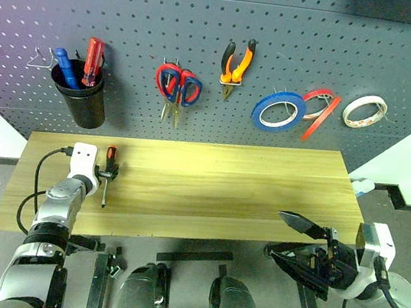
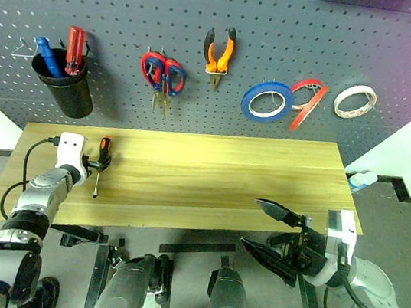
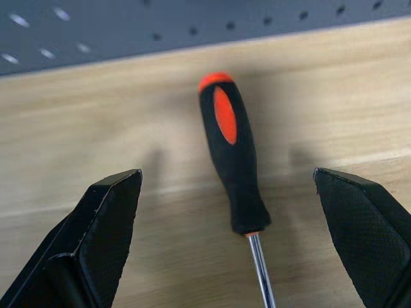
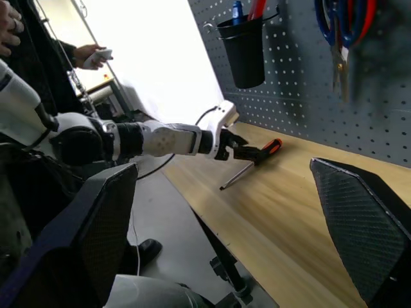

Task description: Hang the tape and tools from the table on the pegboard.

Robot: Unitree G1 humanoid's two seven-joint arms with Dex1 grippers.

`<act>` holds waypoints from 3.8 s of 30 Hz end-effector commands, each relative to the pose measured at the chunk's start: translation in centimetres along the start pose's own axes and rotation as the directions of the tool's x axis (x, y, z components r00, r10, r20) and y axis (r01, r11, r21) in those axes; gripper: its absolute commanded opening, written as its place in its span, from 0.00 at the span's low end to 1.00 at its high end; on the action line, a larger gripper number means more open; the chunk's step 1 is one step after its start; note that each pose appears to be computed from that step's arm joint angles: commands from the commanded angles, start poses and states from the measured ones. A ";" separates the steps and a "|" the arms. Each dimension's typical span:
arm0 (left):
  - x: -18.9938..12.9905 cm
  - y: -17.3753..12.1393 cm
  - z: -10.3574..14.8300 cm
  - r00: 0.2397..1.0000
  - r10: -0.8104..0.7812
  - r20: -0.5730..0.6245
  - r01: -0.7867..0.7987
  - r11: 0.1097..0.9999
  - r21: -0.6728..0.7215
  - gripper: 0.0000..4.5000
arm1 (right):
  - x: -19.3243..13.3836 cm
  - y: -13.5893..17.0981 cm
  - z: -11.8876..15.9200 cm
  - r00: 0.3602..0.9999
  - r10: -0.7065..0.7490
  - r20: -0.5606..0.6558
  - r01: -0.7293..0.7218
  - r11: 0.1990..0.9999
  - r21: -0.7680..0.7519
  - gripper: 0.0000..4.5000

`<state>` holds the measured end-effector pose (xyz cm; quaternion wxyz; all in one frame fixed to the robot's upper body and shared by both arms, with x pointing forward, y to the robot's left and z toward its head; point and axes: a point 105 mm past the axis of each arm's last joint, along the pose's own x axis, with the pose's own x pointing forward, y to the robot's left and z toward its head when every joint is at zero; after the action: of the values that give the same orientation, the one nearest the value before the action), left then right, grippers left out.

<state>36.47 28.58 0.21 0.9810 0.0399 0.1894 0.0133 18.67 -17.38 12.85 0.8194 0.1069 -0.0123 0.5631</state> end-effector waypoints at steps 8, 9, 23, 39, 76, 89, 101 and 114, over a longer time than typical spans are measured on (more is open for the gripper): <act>1.1 -1.1 -0.6 0.999 -0.006 -0.048 0.008 1.000 0.028 0.96 | -4.7 -2.4 -0.3 1.000 -0.026 -0.001 0.026 1.000 -0.011 1.00; 1.0 -0.9 -0.9 0.998 0.005 -0.062 -0.004 1.000 0.018 0.91 | -5.0 -2.5 -0.4 1.000 -0.027 -0.001 0.026 1.000 -0.011 1.00; 0.7 -0.4 -1.7 0.994 0.076 -0.083 -0.075 0.997 0.014 0.15 | -4.3 -2.9 -0.9 1.000 0.012 0.011 -0.012 0.999 -0.030 1.00; -1.3 -3.3 0.9 0.998 -0.025 0.064 0.030 0.997 -0.077 0.15 | -3.8 -5.4 -2.0 0.999 -0.003 -0.034 -0.002 0.992 -0.125 1.00; -10.7 -7.1 12.6 0.760 -0.188 0.623 -0.047 0.939 0.341 0.15 | 0.9 -11.7 0.3 0.994 0.039 0.101 -0.014 0.970 -0.242 1.00; -12.8 -4.7 19.2 0.644 -0.146 0.751 -0.196 0.917 0.346 0.15 | 3.3 -7.2 1.9 0.977 0.117 0.180 -0.077 0.973 -0.217 1.00; -13.8 -3.1 23.5 0.560 -0.140 0.817 -0.250 0.911 0.327 0.15 | 2.3 -7.3 0.7 0.965 0.123 0.230 -0.094 0.986 -0.136 1.00; -13.8 -1.4 27.2 0.500 -0.129 0.856 -0.324 0.889 0.323 0.15 | 1.4 -7.1 0.3 0.937 0.075 0.342 -0.059 0.997 -0.058 1.00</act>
<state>34.44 24.12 28.44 0.9164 0.2684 -0.2967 -0.0097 25.91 -18.17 11.40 0.7900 0.1851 -0.1487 0.5652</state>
